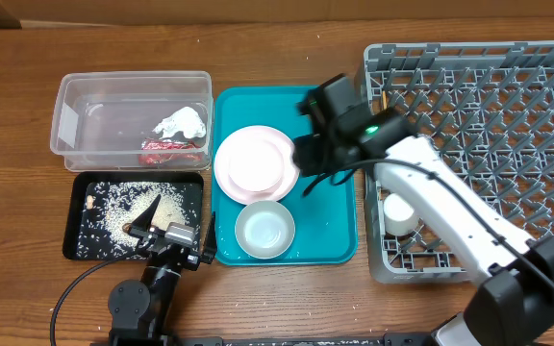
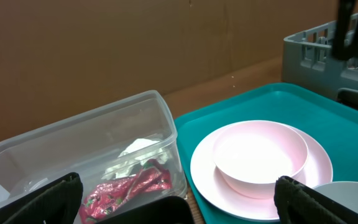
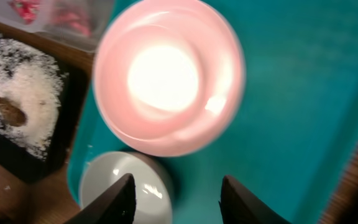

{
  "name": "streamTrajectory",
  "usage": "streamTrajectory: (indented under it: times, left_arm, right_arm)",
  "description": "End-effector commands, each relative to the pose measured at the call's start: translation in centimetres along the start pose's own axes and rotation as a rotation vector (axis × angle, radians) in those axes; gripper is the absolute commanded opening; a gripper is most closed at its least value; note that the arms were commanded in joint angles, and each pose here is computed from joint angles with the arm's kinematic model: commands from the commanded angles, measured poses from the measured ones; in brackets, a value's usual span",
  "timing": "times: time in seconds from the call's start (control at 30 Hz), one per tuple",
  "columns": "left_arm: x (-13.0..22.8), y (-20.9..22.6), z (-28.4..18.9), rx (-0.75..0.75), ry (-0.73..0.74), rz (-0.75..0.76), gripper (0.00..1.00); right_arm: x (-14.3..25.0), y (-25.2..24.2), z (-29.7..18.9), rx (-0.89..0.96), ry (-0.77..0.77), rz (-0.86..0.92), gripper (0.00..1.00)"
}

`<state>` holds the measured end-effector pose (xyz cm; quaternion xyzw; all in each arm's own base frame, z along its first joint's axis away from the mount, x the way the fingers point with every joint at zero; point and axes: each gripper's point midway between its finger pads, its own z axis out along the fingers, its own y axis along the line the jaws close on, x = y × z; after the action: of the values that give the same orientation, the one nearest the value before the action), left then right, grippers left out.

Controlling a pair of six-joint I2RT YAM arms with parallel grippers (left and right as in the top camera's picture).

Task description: Sort waste into correct bins and load items into the dishwasher

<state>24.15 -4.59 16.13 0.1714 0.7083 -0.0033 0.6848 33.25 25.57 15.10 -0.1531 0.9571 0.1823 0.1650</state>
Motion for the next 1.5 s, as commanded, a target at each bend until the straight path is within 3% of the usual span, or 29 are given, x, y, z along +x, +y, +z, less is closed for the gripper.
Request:
streamTrajectory:
  times: [0.0, 0.23, 0.33, 0.4, 0.43, 0.57, 0.87, 1.0, 1.03, 1.1, 1.23, 1.47]
  left_arm:
    - [0.1, 0.3, 0.0, -0.016, -0.002, 0.015, 1.0]
    - [0.1, 0.3, 0.0, -0.016, -0.002, 0.015, 1.0]
    - [0.1, 0.3, 0.0, -0.016, -0.002, 0.015, 1.0]
    - [0.1, 0.3, 0.0, -0.016, -0.002, 0.015, 1.0]
    - [0.1, 0.3, 0.0, -0.016, -0.002, 0.015, 1.0]
    - [0.1, 0.3, 0.0, -0.016, -0.002, 0.015, 1.0]
    - [0.1, 0.3, 0.0, -0.016, -0.002, 0.015, 1.0]
    - [0.1, 0.3, 0.0, -0.016, -0.002, 0.015, 1.0]
    - [0.1, 0.3, 0.0, -0.016, -0.002, 0.015, 1.0]
    - [0.1, 0.3, 0.0, -0.016, -0.002, 0.015, 1.0]
    - [0.1, 0.3, 0.0, -0.016, -0.002, 0.015, 1.0]
    - [0.1, 0.3, 0.0, -0.016, -0.002, 0.015, 1.0]
  right_arm:
    - [1.4, 0.0, 3.6, 0.071, 0.035, 0.044, 0.48]
    - [1.1, -1.0, 8.8, 0.11, 0.044, 0.089, 0.47]
    - [1.9, -1.0, 10.7, 0.09, 0.086, 0.094, 0.38]
    - [2.3, -1.4, 11.3, 0.098, 0.102, 0.1, 0.13]
    - [2.3, -1.5, 11.3, 0.1, 0.105, 0.103, 0.07]
    - [1.4, -1.6, 9.5, 0.102, 0.083, 0.111, 0.04]
    - [-2.6, -6.4, -2.6, 0.309, -0.138, 0.182, 0.04]
    - [-2.8, -12.2, -10.1, 0.551, -0.293, 0.32, 0.04]
    - [-2.4, -15.5, -14.0, 0.698, -0.365, 0.373, 0.04]
    - [-1.7, -18.8, -17.5, 0.858, -0.413, 0.423, 0.04]
    - [0.6, -24.5, -21.8, 1.125, -0.41, 0.514, 0.04]
    - [5.1, -31.0, -23.5, 1.359, -0.312, 0.662, 0.04]
